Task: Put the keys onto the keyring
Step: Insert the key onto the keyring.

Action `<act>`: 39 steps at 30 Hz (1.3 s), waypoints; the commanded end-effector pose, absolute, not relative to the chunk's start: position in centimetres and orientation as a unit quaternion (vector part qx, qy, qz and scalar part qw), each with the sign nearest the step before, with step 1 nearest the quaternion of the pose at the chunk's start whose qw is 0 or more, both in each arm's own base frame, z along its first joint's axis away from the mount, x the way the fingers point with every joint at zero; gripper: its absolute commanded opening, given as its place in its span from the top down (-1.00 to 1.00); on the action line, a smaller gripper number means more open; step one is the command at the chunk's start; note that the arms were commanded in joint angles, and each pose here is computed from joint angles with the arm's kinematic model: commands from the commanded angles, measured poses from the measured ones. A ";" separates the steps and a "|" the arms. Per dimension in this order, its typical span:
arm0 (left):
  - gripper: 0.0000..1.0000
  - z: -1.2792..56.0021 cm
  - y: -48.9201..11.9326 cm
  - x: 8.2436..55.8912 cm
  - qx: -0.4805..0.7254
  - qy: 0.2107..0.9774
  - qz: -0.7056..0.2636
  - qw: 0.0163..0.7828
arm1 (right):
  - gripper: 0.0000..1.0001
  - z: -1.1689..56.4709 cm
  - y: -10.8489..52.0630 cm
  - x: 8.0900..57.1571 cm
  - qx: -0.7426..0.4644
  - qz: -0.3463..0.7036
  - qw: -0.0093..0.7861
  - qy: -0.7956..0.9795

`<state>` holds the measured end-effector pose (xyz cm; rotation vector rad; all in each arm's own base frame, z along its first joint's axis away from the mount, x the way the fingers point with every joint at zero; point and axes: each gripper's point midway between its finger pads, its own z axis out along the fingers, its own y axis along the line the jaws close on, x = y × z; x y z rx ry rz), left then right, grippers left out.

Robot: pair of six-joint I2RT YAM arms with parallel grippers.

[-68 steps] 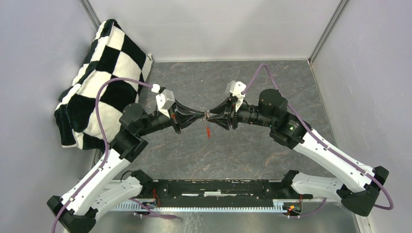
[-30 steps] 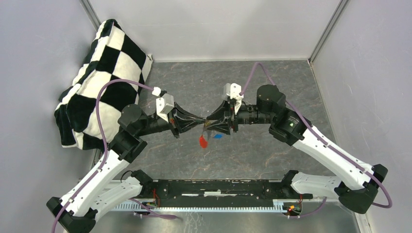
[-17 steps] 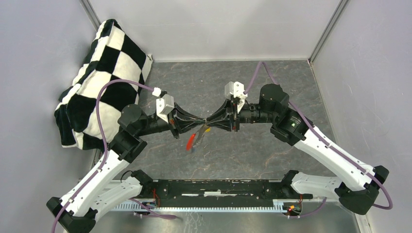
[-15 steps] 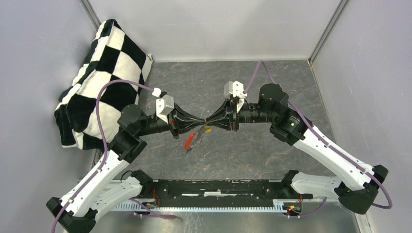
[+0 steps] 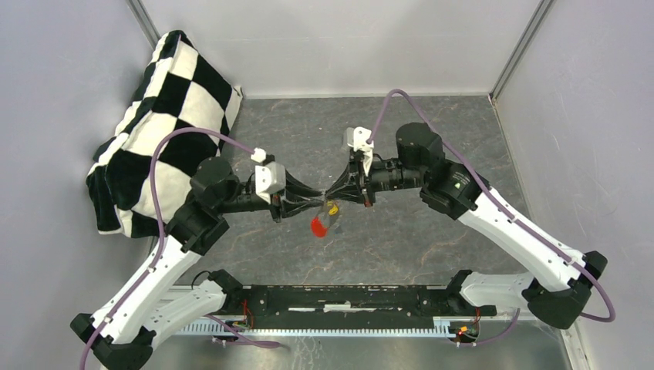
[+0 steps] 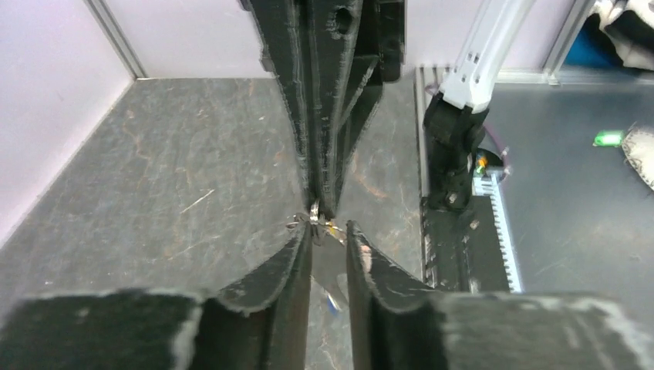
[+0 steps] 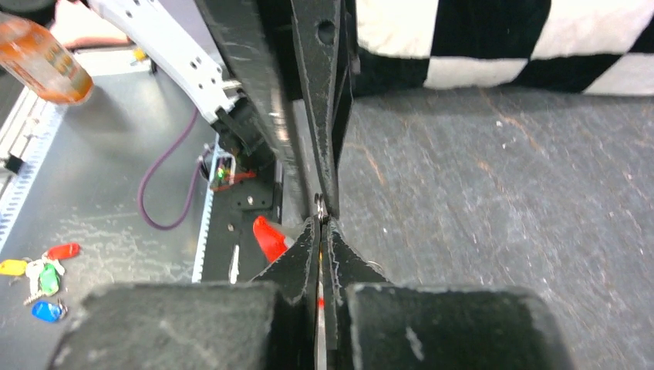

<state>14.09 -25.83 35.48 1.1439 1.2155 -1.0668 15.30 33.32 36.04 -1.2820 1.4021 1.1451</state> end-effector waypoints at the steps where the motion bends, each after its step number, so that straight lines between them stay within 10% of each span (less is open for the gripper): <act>1: 0.23 33.2 -24.9 13.7 0.595 0.482 -0.374 0.523 | 0.99 34.9 32.9 16.1 -0.543 0.417 0.420 0.595; 26: 0.27 30.2 -25.1 13.9 0.658 0.478 -0.360 0.457 | 0.99 31.9 35.3 14.4 -0.598 0.386 0.354 0.607; 39: 0.81 29.1 -25.1 13.7 0.659 0.482 -0.366 0.446 | 0.99 32.2 36.1 14.2 -0.603 0.395 0.348 0.599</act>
